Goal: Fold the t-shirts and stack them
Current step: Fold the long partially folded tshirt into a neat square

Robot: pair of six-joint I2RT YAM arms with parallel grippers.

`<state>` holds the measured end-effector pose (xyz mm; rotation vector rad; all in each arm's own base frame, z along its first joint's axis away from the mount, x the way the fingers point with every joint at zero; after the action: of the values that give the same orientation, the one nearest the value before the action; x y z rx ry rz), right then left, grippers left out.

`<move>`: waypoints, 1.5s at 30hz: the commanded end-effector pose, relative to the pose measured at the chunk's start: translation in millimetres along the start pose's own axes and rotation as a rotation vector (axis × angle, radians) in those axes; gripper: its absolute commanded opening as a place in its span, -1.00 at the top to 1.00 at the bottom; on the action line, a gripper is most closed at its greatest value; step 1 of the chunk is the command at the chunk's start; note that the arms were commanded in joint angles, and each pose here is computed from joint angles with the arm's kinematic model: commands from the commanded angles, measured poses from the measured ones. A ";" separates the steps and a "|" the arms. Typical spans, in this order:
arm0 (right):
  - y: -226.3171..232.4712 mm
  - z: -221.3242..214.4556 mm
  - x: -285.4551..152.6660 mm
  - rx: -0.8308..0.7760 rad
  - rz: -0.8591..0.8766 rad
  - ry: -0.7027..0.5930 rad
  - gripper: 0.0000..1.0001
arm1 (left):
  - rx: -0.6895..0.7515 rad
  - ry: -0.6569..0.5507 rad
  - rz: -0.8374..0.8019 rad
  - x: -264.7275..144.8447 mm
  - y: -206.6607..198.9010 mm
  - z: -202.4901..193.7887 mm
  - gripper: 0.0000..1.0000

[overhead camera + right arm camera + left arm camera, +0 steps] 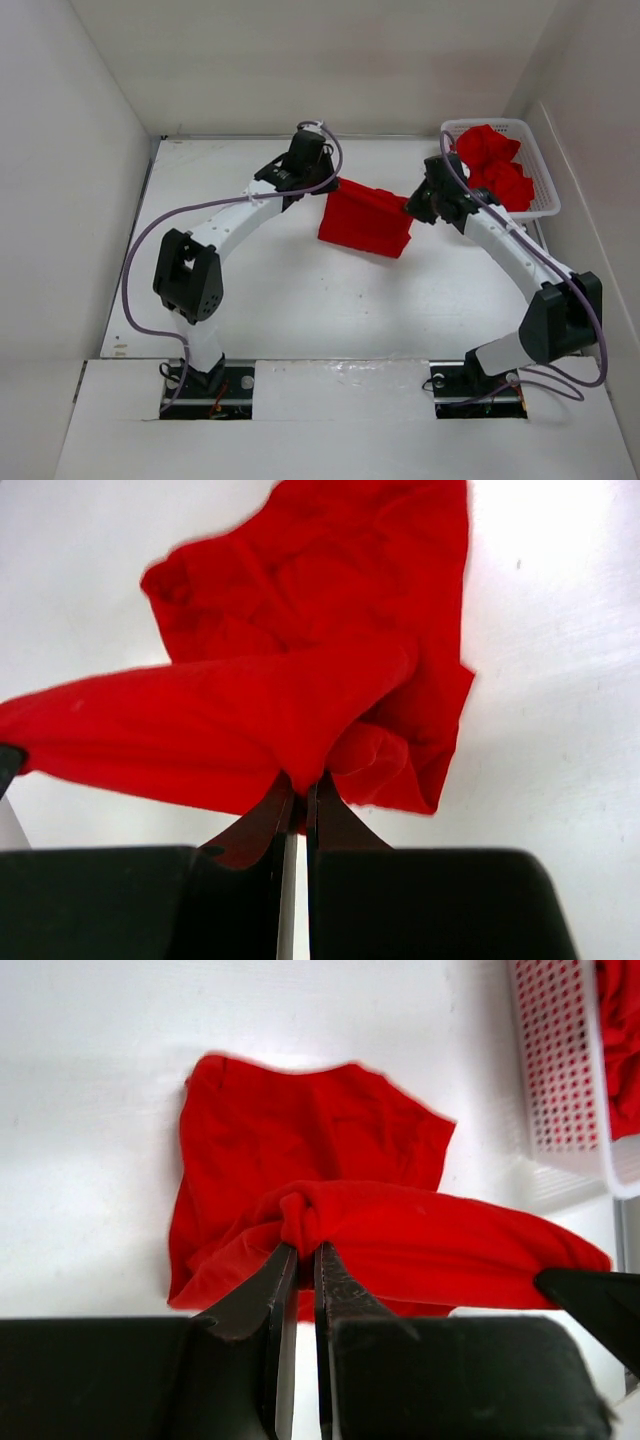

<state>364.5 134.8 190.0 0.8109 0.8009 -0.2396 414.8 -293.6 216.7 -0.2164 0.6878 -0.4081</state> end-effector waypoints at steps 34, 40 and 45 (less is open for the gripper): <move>-24.0 -0.1 13.4 -0.014 -0.003 0.089 1.00 | -0.001 -0.196 0.061 -13.2 14.7 49.7 1.00; -22.4 13.7 28.1 -0.007 -0.006 0.109 1.00 | 0.011 -0.178 0.082 18.8 13.7 58.9 1.00; -3.4 10.6 8.9 -0.051 0.068 0.105 1.00 | 0.002 -0.167 0.109 13.7 19.8 52.1 1.00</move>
<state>378.3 126.4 157.8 0.8544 0.9268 -0.1629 446.7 -309.2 196.8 -0.2039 0.6720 -0.3718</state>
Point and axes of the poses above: each gripper's point midway between its finger pads, its own x axis out along the fingers, its own y axis along the line the jaws close on, z = x × y, the point moved 2 cm from there along -x, back along the fingers, and after that the axes turned 10 degrees about x, right-handed, at the moved point
